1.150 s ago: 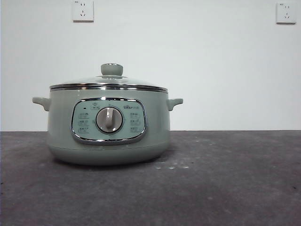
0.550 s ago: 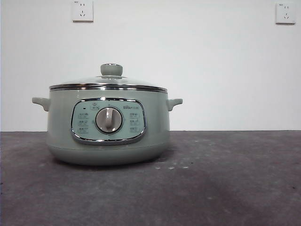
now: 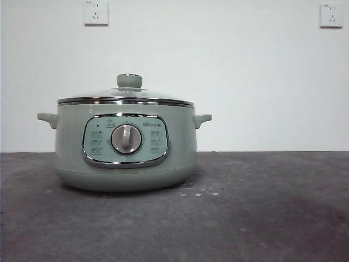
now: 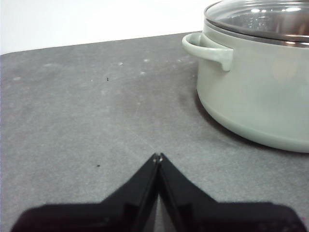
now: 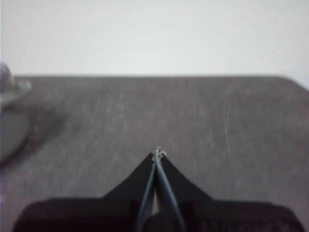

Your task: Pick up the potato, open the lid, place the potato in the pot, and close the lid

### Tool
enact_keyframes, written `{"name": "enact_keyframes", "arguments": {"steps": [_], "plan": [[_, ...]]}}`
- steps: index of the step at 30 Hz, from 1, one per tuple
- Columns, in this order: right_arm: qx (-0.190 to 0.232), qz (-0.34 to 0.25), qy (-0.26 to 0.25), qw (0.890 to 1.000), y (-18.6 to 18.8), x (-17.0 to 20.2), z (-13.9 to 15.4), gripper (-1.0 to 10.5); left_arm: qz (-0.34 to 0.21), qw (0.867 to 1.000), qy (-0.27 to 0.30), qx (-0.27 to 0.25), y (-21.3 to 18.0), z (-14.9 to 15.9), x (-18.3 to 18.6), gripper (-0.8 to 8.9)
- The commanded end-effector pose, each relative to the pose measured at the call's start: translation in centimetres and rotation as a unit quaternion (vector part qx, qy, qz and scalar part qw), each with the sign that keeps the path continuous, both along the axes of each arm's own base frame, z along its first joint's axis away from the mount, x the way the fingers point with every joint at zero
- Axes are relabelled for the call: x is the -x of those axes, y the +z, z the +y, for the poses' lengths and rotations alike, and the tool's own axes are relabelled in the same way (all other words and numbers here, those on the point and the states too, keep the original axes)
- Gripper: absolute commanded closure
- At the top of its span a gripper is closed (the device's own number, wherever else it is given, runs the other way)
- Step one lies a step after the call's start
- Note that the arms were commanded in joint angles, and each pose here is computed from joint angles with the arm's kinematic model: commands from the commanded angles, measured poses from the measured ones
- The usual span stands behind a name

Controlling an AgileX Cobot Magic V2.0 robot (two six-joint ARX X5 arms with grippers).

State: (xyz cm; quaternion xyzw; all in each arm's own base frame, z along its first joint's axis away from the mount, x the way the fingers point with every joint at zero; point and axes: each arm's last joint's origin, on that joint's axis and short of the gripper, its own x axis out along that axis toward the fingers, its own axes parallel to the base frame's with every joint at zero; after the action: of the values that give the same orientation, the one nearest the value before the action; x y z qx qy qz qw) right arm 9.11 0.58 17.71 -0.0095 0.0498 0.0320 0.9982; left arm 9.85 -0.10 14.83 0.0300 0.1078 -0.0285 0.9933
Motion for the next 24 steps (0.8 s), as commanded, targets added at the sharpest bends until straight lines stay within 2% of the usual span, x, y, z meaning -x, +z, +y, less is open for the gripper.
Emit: {"name": "enact_keyframes", "arguments": {"steps": [1, 5, 24], "plan": [[0.003, 0.016, -0.001, 1.000, -1.4, -0.3, 0.0, 9.5, 0.002, 1.000, 0.001, 0.002, -0.3, 0.0, 0.0, 8.17], [0.004, 0.040, 0.000, 0.999, -2.7, -0.4, 0.0, 9.5, 0.003, 1.000, 0.001, 0.003, -0.3, 0.0, -0.1, 8.17], [0.004, 0.038, -0.002, 0.999, -2.7, -0.5, 0.0, 9.5, 0.003, 1.000, 0.001, 0.002, -0.3, 0.0, -0.1, 8.17]]}}
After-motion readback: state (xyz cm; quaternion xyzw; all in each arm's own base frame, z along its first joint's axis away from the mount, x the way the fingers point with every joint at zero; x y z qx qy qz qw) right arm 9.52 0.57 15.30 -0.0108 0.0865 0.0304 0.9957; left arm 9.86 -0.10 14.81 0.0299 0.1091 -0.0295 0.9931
